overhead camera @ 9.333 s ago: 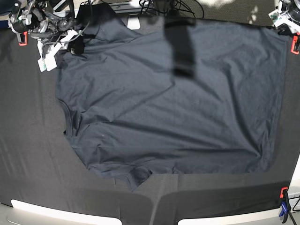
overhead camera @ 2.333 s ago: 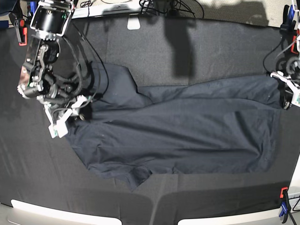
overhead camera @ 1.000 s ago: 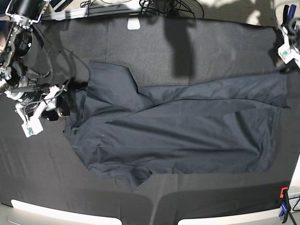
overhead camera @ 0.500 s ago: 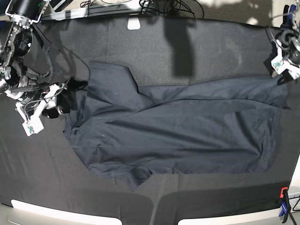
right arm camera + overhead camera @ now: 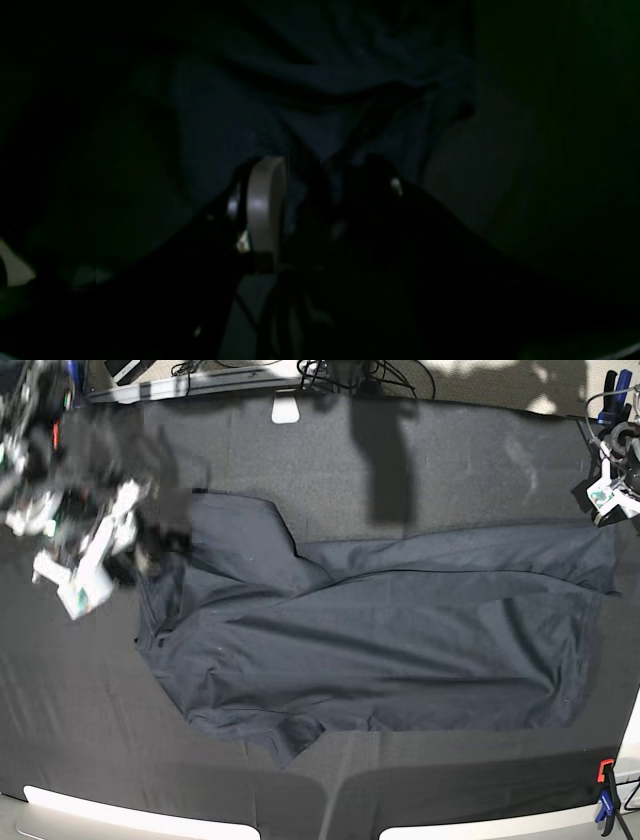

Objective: Layout the t-shirt on the table in an organized manner, then fold the t-shirt properly
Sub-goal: 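Release the folded side and raise the right gripper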

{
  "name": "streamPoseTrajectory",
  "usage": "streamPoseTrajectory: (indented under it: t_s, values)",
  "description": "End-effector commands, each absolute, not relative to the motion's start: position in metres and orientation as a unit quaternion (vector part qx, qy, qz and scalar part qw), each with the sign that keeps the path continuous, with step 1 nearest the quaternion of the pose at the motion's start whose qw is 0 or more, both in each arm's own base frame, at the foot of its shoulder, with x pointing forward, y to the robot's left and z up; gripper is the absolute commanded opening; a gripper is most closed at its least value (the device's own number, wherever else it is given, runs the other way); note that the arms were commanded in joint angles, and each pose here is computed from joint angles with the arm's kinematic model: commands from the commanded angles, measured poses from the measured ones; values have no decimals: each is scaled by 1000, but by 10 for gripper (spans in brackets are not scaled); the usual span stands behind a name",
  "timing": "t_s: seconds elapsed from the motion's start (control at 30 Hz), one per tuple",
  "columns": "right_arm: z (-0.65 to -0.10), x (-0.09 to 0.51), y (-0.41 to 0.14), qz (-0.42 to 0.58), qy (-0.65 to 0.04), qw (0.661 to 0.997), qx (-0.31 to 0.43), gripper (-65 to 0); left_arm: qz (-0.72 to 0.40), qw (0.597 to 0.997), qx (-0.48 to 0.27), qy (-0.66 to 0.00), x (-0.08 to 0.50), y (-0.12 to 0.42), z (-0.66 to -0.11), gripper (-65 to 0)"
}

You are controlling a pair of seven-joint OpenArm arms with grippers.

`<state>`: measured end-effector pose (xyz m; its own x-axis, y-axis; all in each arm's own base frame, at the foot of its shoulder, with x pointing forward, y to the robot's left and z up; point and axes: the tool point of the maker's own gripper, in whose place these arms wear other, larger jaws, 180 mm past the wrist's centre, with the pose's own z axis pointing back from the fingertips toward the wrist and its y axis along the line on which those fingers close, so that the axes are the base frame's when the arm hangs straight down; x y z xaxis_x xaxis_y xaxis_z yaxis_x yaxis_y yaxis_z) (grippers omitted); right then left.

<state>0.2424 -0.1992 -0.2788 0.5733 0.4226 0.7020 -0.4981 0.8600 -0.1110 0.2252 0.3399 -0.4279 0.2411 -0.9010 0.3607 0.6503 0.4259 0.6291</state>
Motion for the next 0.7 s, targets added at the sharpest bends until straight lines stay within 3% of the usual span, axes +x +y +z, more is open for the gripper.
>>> streamPoseTrajectory:
  t_s: [0.0, 0.47, 0.67]
  values:
    - [-274, 243, -204, 268, -386, 882, 33, -402, -510, 762, 189, -350, 229, 348, -421, -650]
    - [-357, 203, -201, 398, -260, 877, -76, -402, -510, 762, 189, -350, 229, 348, -421, -650]
    - [-366, 214, -211, 407, -274, 862, -124, -402, -510, 762, 189, -350, 229, 348, -421, -650]
